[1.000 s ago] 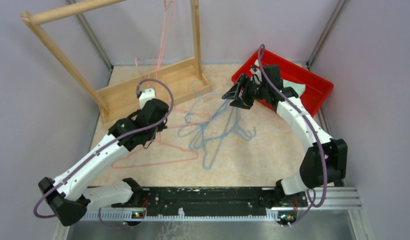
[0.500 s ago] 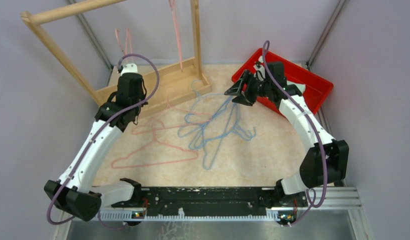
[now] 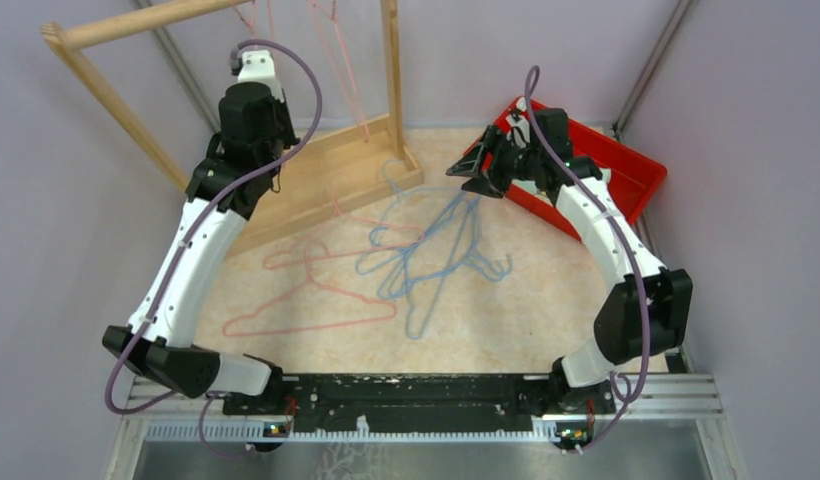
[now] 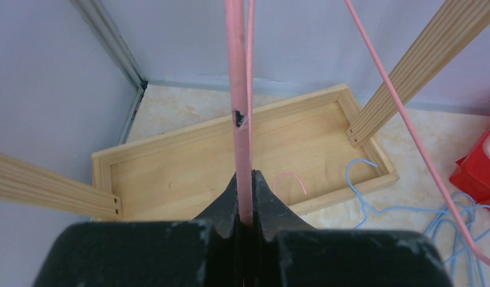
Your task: Organize the hangers
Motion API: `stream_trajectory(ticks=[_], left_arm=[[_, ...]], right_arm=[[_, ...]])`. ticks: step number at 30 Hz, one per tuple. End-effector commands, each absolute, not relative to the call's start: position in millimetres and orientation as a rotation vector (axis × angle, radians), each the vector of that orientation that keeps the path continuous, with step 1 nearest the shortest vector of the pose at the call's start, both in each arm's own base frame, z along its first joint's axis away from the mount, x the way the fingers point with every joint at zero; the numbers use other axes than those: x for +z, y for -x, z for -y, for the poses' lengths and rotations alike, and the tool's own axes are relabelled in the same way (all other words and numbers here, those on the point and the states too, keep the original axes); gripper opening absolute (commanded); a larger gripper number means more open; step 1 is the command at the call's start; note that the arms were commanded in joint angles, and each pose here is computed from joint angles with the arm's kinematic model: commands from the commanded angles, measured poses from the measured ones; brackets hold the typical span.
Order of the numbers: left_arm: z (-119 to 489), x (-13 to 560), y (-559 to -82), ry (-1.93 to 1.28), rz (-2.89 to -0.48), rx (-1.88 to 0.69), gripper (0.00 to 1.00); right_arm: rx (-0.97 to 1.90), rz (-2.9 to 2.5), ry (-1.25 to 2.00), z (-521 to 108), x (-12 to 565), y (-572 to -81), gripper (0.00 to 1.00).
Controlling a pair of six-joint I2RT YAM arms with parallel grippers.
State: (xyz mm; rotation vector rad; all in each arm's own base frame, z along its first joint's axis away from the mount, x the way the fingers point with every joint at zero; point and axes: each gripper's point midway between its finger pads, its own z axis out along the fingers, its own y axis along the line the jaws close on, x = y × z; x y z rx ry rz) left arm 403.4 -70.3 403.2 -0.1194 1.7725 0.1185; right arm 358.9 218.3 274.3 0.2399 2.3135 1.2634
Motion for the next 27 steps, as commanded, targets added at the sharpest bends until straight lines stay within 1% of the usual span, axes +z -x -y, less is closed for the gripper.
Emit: stream_trajectory(ticks=[1,10,16,27], left_arm=[[77.9,417.7,-423.6,0.090,-1.756,0.104,0.00],[83.2,404.6,-461.2,0.099,-1.823,0.122,0.00],[101.2,378.7,-478.5,0.052,-1.921,0.078,0.00],[129.7,341.8,-487.7,-0.031,-2.059,-0.012,0.00]], right_arm=[[1.300,-2.219,-0.204,-218.8,304.0,-373.8,0.59],[1.315,-2.198,-0.219,-212.5,310.3,-386.0,0.59],[1.317,-2.193,-0.255,-202.7,306.2,-388.7,0.59],[1.331,-2.194,-0.301,-193.1,295.2,-387.8,0.58]])
